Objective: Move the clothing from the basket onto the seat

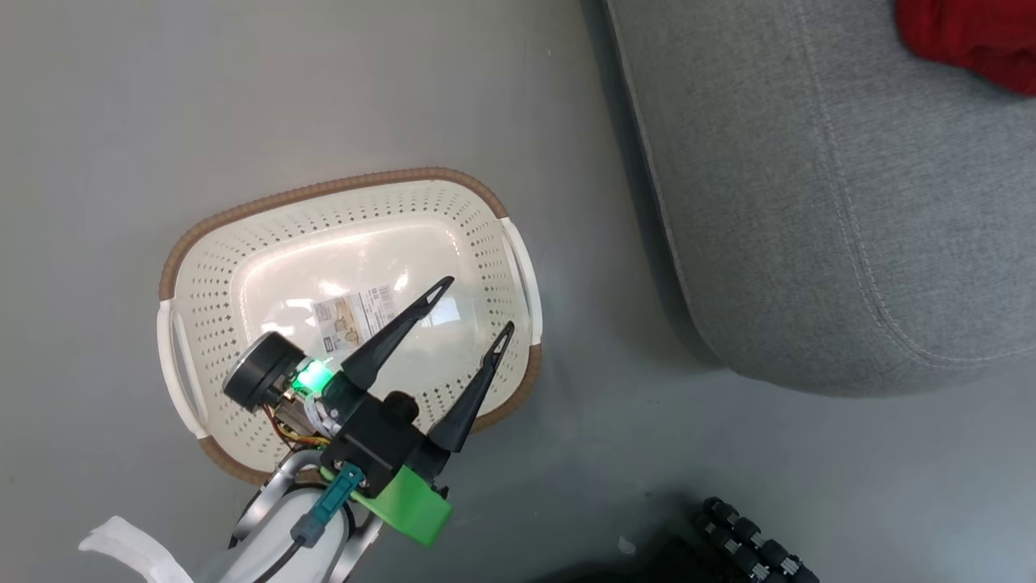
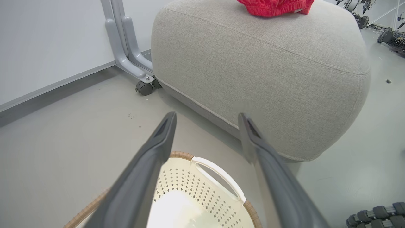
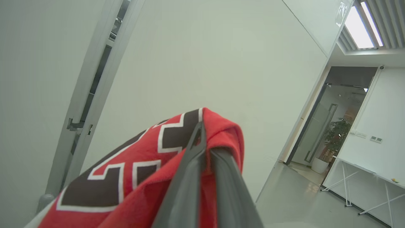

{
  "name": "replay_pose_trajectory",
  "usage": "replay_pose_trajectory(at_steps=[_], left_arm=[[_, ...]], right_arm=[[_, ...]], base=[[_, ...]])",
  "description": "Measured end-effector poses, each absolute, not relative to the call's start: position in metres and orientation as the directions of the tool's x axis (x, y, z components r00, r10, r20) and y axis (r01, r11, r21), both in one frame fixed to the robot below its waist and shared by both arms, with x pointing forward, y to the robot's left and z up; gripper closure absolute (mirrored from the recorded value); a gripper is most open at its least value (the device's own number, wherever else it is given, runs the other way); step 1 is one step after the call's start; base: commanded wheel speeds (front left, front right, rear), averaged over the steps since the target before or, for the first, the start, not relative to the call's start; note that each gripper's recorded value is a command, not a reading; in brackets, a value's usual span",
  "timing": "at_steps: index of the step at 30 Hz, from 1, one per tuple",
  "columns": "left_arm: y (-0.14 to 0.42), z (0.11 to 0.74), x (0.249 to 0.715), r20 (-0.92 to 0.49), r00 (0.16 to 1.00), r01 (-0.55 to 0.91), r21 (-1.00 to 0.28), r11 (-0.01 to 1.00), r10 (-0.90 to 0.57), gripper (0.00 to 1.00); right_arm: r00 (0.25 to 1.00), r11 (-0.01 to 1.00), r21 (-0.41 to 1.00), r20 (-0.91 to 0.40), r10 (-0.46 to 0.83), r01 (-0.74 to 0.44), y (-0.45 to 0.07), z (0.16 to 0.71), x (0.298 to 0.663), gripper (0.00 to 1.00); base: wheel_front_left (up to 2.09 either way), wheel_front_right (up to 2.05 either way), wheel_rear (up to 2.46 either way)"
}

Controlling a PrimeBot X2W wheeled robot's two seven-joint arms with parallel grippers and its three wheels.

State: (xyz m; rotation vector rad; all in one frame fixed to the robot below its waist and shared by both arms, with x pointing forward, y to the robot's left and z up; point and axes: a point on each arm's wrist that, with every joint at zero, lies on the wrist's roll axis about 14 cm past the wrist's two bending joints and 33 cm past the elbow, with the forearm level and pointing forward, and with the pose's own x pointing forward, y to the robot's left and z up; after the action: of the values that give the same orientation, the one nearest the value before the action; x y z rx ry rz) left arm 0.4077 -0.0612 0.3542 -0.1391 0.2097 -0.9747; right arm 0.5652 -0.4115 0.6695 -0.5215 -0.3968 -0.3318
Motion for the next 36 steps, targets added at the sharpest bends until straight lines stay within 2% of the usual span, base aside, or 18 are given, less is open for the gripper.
replay_pose_trajectory(at_steps=[5,12,16,19,20,21,22,28,36], left_arm=[[-0.051,0.334,0.406,-0.166,0.545,0.791,-0.225,0.57,-0.822,0.0],[-0.048,0.33,0.406,-0.182,0.548,0.785,-0.225,0.577,-0.816,0.0],[-0.05,0.332,0.407,-0.181,0.543,0.79,-0.221,0.572,-0.82,0.0],[-0.051,0.335,0.408,-0.178,0.542,0.794,-0.214,0.57,-0.821,0.0],[-0.051,0.336,0.408,-0.177,0.54,0.796,-0.211,0.567,-0.823,0.0],[-0.052,0.338,0.408,-0.174,0.539,0.798,-0.21,0.565,-0.825,0.0],[-0.053,0.34,0.407,-0.169,0.537,0.8,-0.209,0.562,-0.827,0.0],[-0.057,0.354,0.406,-0.15,0.544,0.801,-0.2,0.564,-0.826,0.0],[-0.049,0.369,0.411,-0.157,0.666,0.686,-0.253,0.682,-0.729,0.0]], right_arm=[[0.915,0.824,-0.403,0.241,-0.323,0.397,-0.436,0.572,0.562,1.0],[0.884,0.84,-0.332,-0.033,-0.466,0.43,-0.451,0.458,0.509,1.0],[0.853,0.838,-0.296,-0.119,-0.508,0.457,-0.45,0.426,0.484,1.0],[0.842,0.835,-0.277,-0.132,-0.524,0.476,-0.449,0.421,0.475,1.0],[0.838,0.833,-0.269,-0.133,-0.53,0.484,-0.45,0.421,0.472,0.86],[0.837,0.832,-0.268,-0.132,-0.532,0.486,-0.449,0.422,0.471,0.55],[0.834,0.829,-0.263,-0.126,-0.538,0.494,-0.449,0.424,0.469,0.0],[0.825,0.817,-0.267,-0.114,-0.554,0.512,-0.445,0.433,0.448,0.0],[0.859,0.859,-0.248,-0.145,-0.491,0.449,-0.415,0.435,0.415,0.0]], base=[[0.0,0.0,0.0],[0.0,0.0,0.0],[0.0,0.0,0.0],[0.0,0.0,0.0],[0.0,0.0,0.0],[0.0,0.0,0.0],[0.0,0.0,0.0],[0.0,0.0,0.0],[0.0,0.0,0.0]])
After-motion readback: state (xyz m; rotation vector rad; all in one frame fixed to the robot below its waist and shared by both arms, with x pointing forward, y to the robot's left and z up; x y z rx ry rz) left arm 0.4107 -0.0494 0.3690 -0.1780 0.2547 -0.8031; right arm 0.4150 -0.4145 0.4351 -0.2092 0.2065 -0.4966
